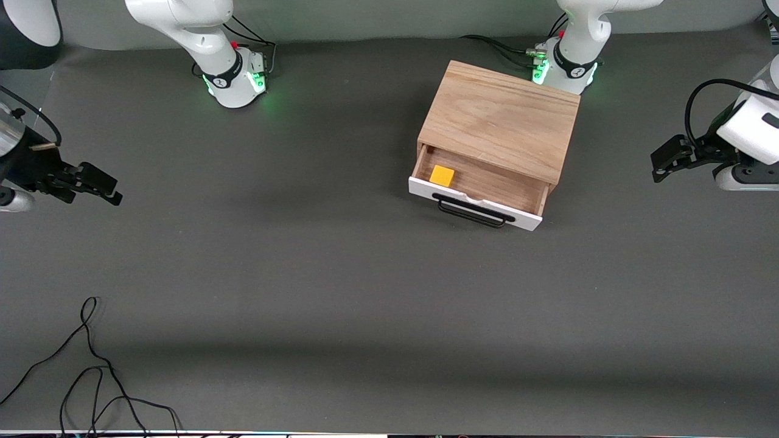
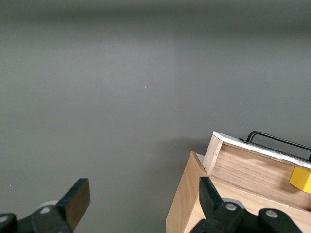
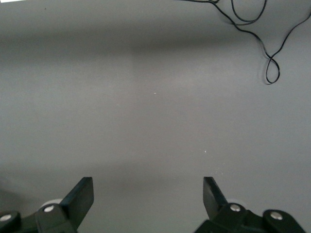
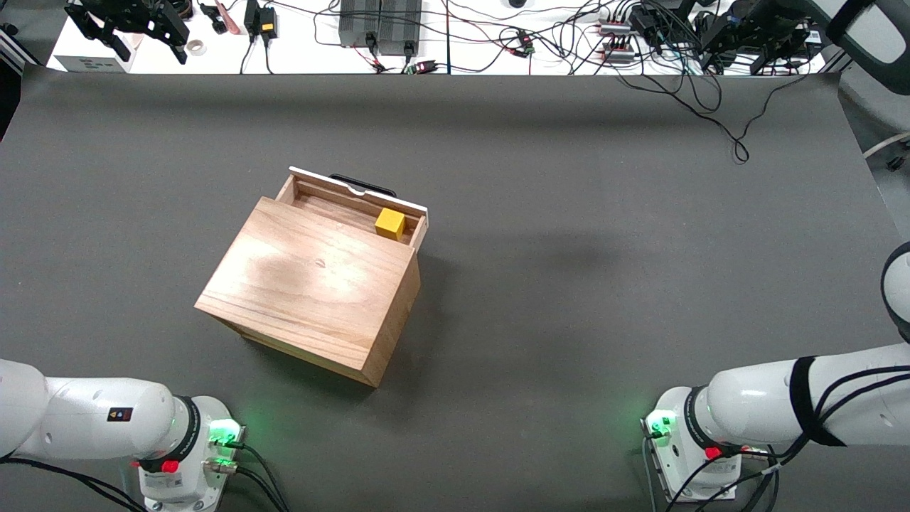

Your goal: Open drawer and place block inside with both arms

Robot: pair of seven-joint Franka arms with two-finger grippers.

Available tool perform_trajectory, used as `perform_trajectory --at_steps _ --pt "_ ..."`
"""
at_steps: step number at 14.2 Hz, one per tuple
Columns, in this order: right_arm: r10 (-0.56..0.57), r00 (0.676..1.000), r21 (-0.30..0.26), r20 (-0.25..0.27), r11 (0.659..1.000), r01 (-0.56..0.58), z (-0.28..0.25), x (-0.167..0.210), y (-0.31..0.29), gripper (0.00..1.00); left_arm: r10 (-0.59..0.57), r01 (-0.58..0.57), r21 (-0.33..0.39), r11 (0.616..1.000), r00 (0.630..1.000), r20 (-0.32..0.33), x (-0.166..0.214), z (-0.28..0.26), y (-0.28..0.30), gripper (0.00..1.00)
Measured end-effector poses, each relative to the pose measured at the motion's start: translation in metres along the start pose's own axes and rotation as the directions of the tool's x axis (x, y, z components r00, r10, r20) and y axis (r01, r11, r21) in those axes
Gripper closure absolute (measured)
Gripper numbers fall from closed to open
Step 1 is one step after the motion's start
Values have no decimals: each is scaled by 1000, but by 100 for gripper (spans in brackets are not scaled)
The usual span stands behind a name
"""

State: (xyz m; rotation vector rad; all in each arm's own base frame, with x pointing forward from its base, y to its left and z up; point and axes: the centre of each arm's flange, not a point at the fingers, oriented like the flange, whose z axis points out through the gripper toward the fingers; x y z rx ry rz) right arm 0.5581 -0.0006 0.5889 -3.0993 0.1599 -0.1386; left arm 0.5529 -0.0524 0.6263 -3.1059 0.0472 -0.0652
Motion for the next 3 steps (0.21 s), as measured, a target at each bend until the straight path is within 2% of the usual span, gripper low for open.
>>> perform_trajectory --at_steps 3 --pt "-22 999 0 25 1000 22 9 1 -12 0 1 -1 -1 1000 1000 -7 1 -1 1 0"
